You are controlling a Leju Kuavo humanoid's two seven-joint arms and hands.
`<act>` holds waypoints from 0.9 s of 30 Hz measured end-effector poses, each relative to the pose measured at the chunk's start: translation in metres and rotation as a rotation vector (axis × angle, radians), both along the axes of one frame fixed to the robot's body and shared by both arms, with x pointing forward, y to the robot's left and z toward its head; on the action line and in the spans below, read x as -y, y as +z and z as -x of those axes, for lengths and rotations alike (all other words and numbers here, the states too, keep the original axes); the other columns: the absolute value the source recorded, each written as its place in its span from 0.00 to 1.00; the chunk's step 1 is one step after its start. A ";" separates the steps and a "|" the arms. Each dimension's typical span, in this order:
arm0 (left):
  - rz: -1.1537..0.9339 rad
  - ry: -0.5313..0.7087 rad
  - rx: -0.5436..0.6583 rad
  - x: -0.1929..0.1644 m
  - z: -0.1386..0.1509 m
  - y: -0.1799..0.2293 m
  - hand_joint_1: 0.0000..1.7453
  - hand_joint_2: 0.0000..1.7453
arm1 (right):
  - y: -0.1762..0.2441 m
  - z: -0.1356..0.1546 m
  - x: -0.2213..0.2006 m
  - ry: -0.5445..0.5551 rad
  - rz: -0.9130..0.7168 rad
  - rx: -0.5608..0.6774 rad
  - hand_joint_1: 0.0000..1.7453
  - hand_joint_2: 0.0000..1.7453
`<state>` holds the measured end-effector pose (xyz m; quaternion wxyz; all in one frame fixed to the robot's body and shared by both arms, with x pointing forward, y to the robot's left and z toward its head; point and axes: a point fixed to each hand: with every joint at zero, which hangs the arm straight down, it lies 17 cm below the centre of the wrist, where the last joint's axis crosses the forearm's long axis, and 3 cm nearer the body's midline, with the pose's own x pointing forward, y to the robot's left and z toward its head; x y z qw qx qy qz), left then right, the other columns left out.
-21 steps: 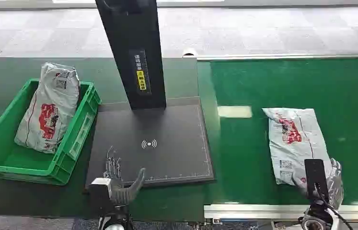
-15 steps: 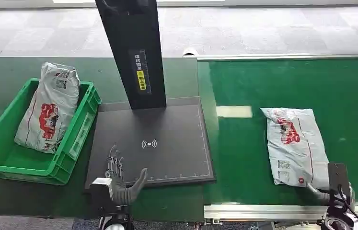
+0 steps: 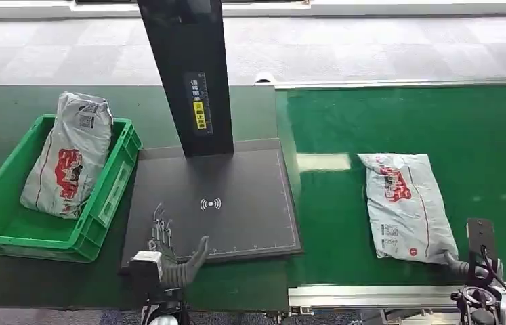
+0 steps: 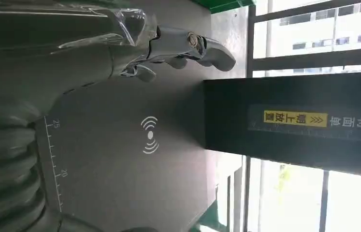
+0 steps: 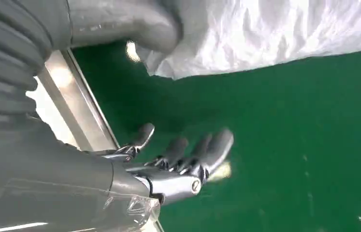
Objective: Moved the parcel from conveyor to table for the left to box.
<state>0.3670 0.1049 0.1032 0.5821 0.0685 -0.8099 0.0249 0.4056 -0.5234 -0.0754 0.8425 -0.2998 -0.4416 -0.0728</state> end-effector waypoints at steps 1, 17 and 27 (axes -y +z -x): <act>0.001 0.003 0.003 -0.001 0.000 0.001 0.00 1.00 | 0.003 -0.007 -0.005 0.005 0.000 0.006 1.00 1.00; 0.013 -0.003 0.012 0.000 -0.001 0.006 0.00 1.00 | 0.033 -0.048 -0.050 0.100 0.054 0.146 0.17 1.00; 0.013 -0.014 0.004 0.003 -0.003 0.002 0.00 1.00 | 0.184 -0.048 -0.042 0.040 0.400 0.537 0.00 1.00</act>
